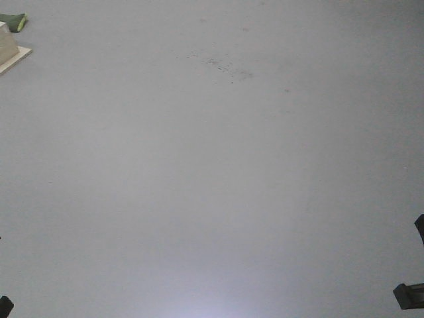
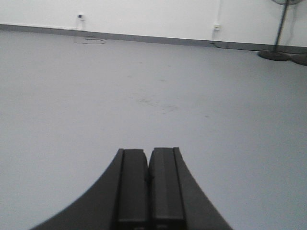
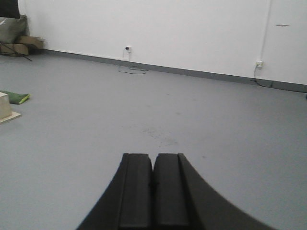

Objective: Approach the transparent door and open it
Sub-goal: 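Drive the base toward the white-framed glass door, then drive closer and align the base facing the glass door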

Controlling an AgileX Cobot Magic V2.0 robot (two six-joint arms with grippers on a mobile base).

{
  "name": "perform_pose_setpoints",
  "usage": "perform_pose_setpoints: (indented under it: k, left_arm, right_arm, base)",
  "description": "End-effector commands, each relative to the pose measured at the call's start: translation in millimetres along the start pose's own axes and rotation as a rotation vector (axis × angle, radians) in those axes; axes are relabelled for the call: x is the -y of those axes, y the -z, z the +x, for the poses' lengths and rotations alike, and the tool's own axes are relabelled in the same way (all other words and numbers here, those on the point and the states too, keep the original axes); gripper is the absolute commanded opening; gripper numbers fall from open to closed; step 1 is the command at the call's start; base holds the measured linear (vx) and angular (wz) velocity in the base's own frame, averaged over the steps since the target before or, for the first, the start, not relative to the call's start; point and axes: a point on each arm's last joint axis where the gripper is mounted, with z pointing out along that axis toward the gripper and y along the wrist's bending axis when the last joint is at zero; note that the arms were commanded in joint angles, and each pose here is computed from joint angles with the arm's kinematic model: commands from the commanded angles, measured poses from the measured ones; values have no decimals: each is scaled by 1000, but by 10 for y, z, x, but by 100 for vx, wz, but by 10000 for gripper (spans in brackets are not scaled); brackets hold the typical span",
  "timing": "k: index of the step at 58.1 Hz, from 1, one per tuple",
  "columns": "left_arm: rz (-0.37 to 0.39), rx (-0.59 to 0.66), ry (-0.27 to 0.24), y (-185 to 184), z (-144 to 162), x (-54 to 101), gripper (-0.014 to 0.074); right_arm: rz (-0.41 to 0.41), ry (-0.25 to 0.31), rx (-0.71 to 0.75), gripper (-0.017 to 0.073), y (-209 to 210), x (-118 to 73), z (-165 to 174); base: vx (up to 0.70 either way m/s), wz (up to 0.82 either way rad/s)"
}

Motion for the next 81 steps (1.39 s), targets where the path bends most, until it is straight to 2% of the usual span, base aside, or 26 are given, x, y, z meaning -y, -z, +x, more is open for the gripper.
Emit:
perform_pose_setpoints:
  k: [1, 38, 81]
  left_arm:
    - [4, 70, 11, -10, 6, -3, 0]
    - [4, 70, 11, -10, 6, -3, 0]
    - [4, 70, 11, -10, 6, -3, 0]
  right_arm:
    - [22, 4, 84, 0, 7, 17, -37]
    - [22, 4, 84, 0, 7, 17, -37]
    - [22, 4, 84, 0, 7, 17, -37]
  base:
    - [29, 46]
    - [34, 47]
    - [44, 26]
